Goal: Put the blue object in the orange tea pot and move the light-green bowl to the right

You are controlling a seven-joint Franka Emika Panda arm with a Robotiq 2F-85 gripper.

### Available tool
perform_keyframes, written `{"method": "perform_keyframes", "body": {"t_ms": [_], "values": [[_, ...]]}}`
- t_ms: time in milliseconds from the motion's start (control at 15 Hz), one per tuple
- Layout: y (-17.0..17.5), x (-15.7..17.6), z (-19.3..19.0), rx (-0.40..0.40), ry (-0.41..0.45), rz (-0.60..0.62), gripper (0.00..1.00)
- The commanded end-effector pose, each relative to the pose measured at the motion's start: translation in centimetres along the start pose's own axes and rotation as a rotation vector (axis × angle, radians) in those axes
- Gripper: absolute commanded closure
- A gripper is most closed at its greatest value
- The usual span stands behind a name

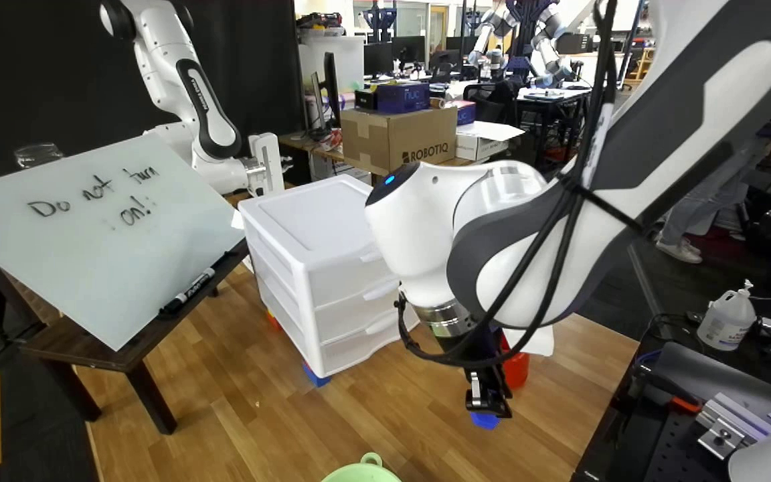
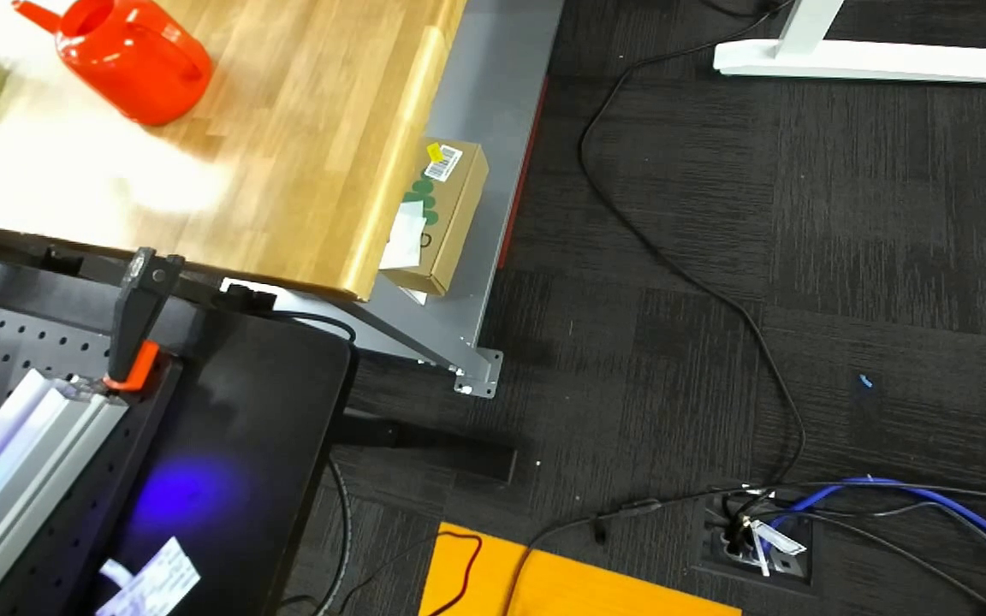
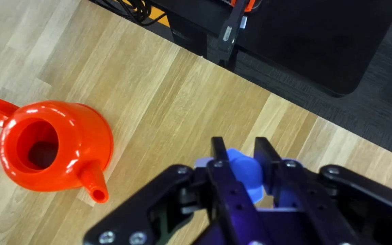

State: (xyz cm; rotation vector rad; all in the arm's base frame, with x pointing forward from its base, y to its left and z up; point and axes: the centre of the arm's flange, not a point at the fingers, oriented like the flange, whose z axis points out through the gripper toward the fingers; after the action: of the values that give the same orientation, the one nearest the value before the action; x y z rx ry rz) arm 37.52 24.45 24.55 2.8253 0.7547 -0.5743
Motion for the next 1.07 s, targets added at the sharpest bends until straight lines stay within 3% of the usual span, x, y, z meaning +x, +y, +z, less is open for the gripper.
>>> {"method": "perform_keyframes", "body": {"t_ms": [0, 133, 200, 933, 1000], "values": [[0.9, -2.6, -1.3, 0.04, 0.076, 0.044, 0.94], [0.6, -1.4, -1.6, 0.025, 0.043, 0.039, 0.94], [0.6, -1.7, -1.7, 0.024, 0.048, 0.041, 0.74], [0.5, -1.5, -1.4, 0.025, 0.04, 0.038, 0.74], [0.5, -1.5, -1.4, 0.025, 0.04, 0.038, 0.94]]}}
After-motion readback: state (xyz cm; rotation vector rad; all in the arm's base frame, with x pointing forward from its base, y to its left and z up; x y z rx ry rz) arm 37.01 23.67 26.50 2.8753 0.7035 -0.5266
